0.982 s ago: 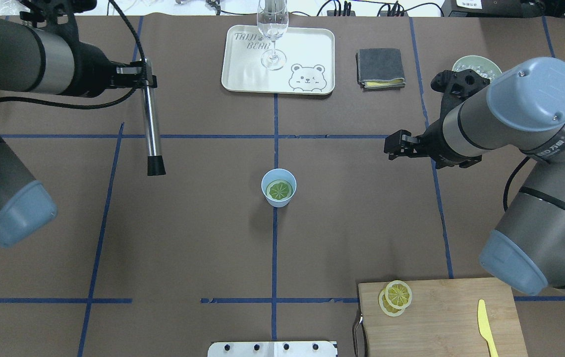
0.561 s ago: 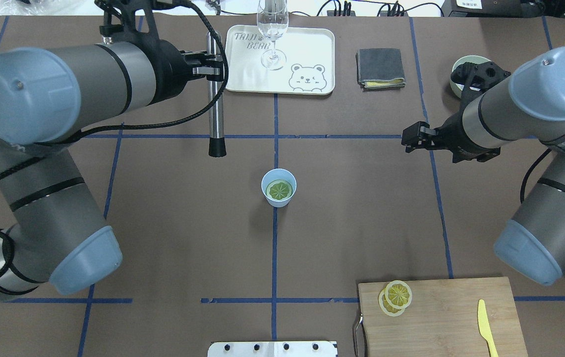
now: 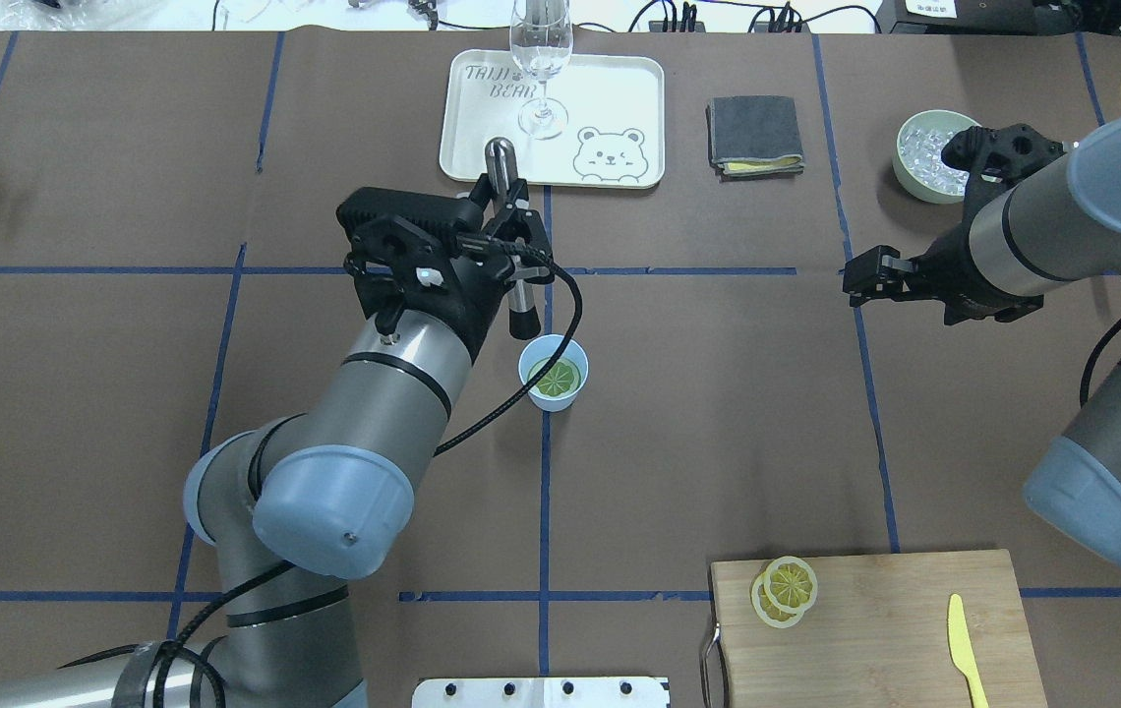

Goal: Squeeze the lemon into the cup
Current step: 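Carry the steel rod with the left gripper over the blue cup, then press the steel rod down into the cup onto the lemon slice, then lift the steel rod out and set it back down with the left gripper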

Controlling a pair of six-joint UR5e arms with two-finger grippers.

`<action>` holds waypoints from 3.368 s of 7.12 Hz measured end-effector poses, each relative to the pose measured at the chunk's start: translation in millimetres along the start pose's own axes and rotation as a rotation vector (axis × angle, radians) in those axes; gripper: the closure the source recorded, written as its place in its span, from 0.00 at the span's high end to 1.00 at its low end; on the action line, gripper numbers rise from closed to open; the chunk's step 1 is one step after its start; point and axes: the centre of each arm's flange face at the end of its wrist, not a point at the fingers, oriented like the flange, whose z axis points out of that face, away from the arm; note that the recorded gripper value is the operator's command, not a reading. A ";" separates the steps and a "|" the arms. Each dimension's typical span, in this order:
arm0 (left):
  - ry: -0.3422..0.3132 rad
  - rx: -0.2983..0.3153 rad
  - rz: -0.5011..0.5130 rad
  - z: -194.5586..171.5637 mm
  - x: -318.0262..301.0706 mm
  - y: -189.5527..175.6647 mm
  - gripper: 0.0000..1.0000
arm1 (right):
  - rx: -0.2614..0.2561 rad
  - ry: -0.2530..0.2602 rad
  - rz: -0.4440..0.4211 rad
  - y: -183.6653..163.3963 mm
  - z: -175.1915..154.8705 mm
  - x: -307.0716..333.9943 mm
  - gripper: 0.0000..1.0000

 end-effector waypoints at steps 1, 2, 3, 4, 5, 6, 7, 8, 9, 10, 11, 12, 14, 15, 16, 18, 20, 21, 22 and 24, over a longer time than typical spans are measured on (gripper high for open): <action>-0.008 0.010 0.010 4.7 1.4 16.9 0.00 | -0.001 0.003 0.001 0.3 0.6 2.0 1.00; -0.018 0.015 0.035 8.7 1.3 26.8 0.00 | -0.001 0.003 0.001 0.6 0.3 2.8 1.00; -0.024 0.018 0.055 11.3 3.9 32.8 0.00 | -0.001 0.003 0.001 1.0 -0.4 3.1 1.00; -0.023 0.017 0.061 12.1 9.2 36.1 0.00 | -0.001 0.002 0.000 1.1 -0.6 3.2 1.00; -0.020 0.014 0.064 12.0 14.4 39.0 0.00 | -0.002 0.002 0.001 1.4 -0.7 3.2 1.00; -0.017 0.009 0.067 11.2 18.3 42.6 0.00 | -0.005 0.000 0.001 1.6 -0.8 3.1 1.00; -0.017 0.003 0.071 11.5 21.3 47.7 0.00 | -0.006 -0.001 0.002 2.0 -1.2 3.1 1.00; -0.020 -0.005 0.079 14.2 23.9 55.3 0.00 | -0.007 -0.001 0.002 2.2 -1.3 3.3 1.00; -0.025 -0.012 0.090 17.8 25.5 63.1 0.00 | -0.007 -0.001 0.003 2.3 -1.2 3.3 1.00; -0.031 -0.019 0.102 22.0 25.4 71.7 0.00 | -0.007 0.000 0.003 2.5 -1.0 3.3 1.00; -0.034 -0.027 0.111 24.2 25.4 80.2 0.00 | -0.008 0.000 0.003 2.8 -0.7 3.1 1.00; -0.035 -0.035 0.119 24.3 26.0 88.0 0.00 | -0.009 0.000 0.003 2.9 -0.3 3.1 1.00; -0.033 -0.045 0.127 23.3 27.7 96.4 0.00 | -0.010 0.001 0.004 3.0 0.3 3.1 1.00; -0.032 -0.047 0.127 22.7 28.4 97.6 0.00 | -0.010 0.002 0.004 2.9 0.9 3.2 1.00; -0.032 -0.049 0.130 22.7 27.9 99.4 0.00 | -0.010 0.004 0.005 2.6 1.7 3.4 1.00; -0.020 -0.050 0.129 17.0 32.2 95.4 0.00 | -0.010 0.004 0.005 2.2 2.2 2.8 1.00; 0.042 -0.008 0.132 -8.1 41.9 47.1 0.00 | -0.010 0.002 0.004 2.0 1.8 1.8 1.00; 0.070 0.025 0.135 -21.5 42.5 17.6 0.00 | -0.010 0.001 0.003 2.1 1.4 1.5 1.00; 0.081 0.056 0.131 -29.6 37.2 -8.1 0.00 | -0.009 0.001 0.004 2.1 1.2 1.4 1.00; 0.066 0.051 0.161 -17.1 -9.6 -24.1 0.00 | -0.009 0.001 0.005 2.0 1.4 1.4 1.00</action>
